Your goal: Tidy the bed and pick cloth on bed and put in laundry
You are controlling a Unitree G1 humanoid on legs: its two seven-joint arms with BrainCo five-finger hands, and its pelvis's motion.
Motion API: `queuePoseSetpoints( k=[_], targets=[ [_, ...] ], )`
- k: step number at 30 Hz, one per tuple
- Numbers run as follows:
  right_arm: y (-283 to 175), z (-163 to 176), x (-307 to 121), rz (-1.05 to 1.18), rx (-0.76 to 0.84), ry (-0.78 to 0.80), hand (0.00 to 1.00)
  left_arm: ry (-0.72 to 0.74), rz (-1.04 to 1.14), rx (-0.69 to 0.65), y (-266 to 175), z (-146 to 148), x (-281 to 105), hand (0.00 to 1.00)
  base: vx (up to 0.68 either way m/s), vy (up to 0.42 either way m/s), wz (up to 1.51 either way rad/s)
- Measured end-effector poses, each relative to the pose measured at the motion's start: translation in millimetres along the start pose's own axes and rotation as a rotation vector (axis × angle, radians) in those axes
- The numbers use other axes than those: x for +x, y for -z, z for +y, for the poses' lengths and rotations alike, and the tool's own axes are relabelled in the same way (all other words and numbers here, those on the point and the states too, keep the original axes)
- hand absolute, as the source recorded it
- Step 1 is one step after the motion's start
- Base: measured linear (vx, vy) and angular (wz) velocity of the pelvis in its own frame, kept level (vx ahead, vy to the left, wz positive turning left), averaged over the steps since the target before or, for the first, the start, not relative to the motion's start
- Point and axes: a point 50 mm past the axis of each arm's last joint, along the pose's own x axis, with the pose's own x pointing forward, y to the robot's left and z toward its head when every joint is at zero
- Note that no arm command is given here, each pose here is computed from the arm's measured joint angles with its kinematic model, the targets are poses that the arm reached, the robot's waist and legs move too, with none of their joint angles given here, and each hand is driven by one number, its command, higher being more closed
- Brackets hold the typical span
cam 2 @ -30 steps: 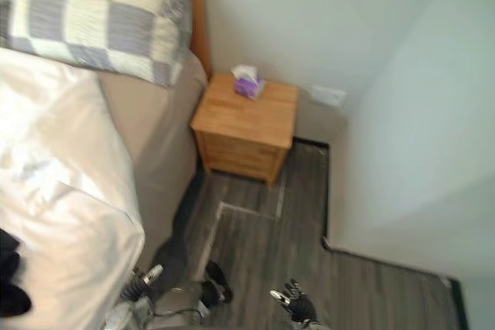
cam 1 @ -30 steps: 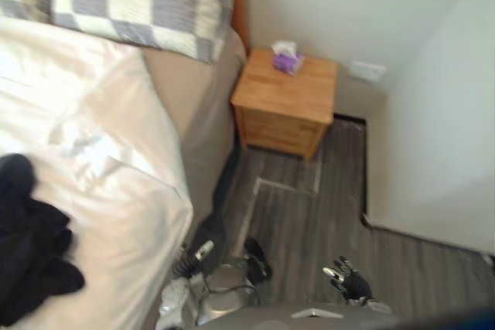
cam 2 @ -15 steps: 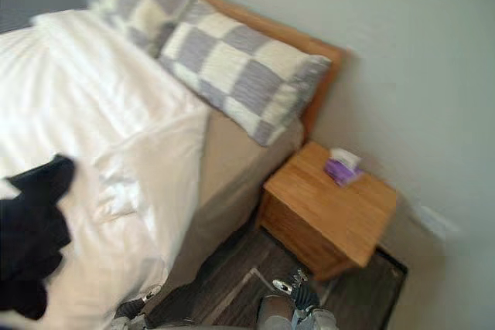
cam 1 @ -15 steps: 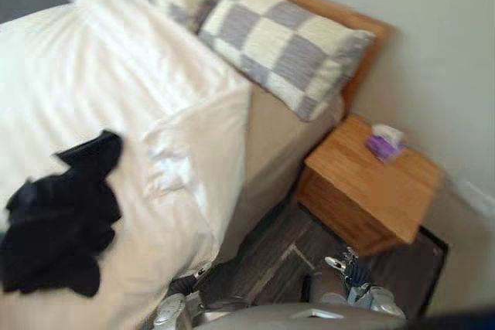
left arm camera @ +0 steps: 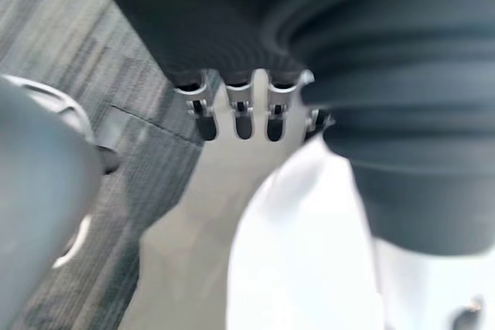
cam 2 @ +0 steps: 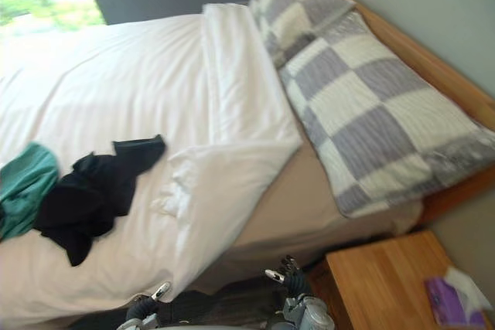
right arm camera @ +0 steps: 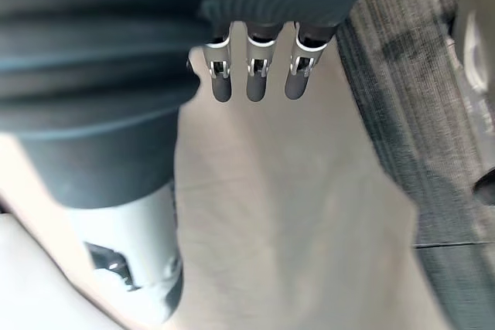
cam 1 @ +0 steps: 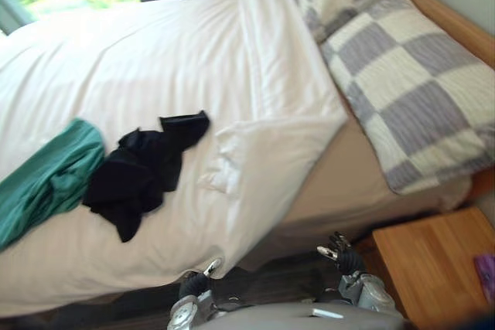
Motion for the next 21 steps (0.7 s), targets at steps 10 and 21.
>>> queuePoseSetpoints(
  k=[10,21],
  targets=[
    [-33.9,-33.3,-16.4,-0.274,0.086,0.306,0.0,-0.018,0.088,0.055,4.4,6.2,2.4,0.0,-0.01,-0.01,-0.05],
    [-194.9,-19.3,-57.6,-0.861,-0.229,0.199,0.0,-0.04,0.106,0.07,6.3,21.7,0.4,0.0,-0.14,-0.068,-0.05]
  ],
)
